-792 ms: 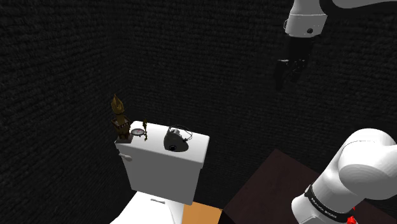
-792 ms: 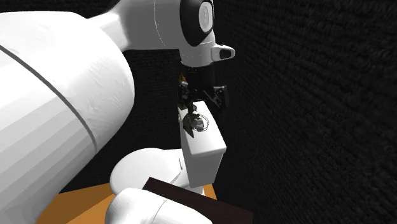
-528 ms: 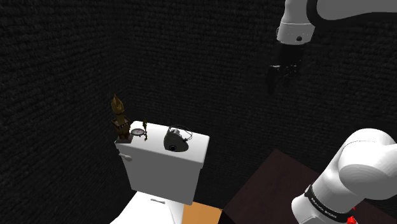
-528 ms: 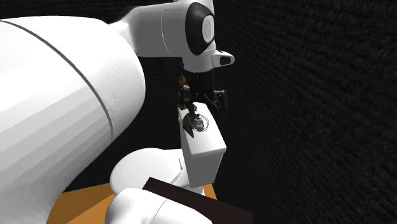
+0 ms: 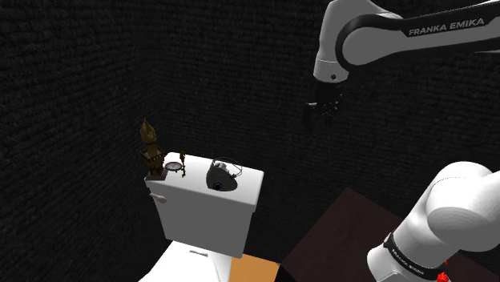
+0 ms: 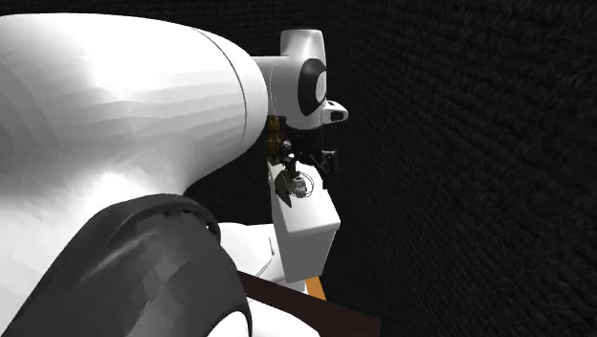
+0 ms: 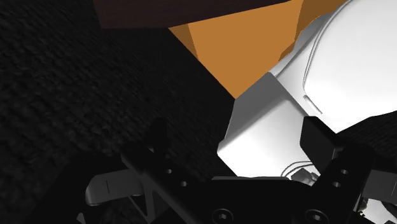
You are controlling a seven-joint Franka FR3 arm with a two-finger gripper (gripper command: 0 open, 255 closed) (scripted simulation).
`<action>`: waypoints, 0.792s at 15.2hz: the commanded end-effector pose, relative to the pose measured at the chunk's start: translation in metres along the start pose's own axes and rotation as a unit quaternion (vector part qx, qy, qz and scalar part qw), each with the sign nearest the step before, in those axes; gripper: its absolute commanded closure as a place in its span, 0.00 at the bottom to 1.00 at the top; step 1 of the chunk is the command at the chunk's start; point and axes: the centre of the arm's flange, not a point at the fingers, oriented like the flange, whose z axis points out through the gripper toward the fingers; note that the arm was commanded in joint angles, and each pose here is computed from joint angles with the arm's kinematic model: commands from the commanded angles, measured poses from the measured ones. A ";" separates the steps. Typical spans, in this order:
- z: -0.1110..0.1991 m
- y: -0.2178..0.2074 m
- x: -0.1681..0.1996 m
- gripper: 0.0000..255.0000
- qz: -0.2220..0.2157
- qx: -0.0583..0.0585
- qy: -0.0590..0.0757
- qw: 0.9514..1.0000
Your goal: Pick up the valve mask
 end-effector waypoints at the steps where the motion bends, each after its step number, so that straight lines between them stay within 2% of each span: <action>1: 0.015 -0.006 0.019 0.00 0.001 0.006 0.002 1.000; 12: 0.111 -0.049 0.114 0.00 0.004 0.034 0.003 0.999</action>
